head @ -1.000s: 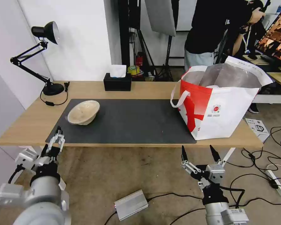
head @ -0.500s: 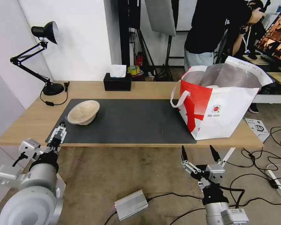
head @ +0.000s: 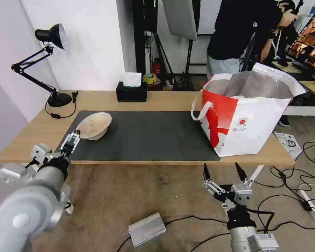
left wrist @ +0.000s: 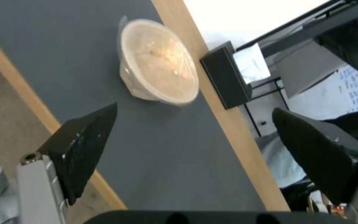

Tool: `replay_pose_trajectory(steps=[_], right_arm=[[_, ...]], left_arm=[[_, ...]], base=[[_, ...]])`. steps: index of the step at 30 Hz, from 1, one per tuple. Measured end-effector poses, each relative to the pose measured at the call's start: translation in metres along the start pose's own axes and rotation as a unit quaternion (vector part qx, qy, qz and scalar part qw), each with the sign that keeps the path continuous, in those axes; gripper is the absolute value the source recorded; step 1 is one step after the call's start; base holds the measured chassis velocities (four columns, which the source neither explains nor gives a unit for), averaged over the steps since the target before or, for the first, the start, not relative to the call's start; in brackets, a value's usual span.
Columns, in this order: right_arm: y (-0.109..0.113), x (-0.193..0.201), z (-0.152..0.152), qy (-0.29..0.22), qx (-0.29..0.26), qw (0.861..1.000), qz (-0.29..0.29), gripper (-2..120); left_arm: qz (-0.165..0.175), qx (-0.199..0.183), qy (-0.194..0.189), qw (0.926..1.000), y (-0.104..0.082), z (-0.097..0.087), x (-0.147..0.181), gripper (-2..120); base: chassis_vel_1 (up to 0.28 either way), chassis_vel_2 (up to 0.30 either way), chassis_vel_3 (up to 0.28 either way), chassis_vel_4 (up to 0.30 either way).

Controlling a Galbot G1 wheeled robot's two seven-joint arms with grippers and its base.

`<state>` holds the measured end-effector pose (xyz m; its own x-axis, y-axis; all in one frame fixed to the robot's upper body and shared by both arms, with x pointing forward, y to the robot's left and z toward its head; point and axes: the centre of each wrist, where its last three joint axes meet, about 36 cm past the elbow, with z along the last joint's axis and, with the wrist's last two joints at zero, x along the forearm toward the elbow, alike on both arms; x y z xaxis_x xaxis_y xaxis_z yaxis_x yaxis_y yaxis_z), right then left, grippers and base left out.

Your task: Pick up the trash from the table and place it into the takeout bag.

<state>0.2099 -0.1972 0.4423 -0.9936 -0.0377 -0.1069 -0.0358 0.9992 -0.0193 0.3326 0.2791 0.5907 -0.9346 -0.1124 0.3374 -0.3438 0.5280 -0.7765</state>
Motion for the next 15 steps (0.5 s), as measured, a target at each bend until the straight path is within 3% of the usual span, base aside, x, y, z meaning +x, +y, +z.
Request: replay_pose_trajectory(steps=[9, 15], right_arm=[[0.000, 0.000, 0.000, 0.000, 0.000, 1.000, 0.000, 100], [0.000, 0.000, 0.000, 0.000, 0.000, 1.000, 0.000, 100]], left_arm=[[-0.011, -0.005, 0.029, 0.9995, -0.004, 0.000, -0.018, 100], [-0.021, -0.016, 0.027, 0.9993, -0.007, 0.002, -0.037, 100]], base=[[0.000, 0.000, 0.000, 0.000], [0.000, 0.000, 0.000, 0.000]])
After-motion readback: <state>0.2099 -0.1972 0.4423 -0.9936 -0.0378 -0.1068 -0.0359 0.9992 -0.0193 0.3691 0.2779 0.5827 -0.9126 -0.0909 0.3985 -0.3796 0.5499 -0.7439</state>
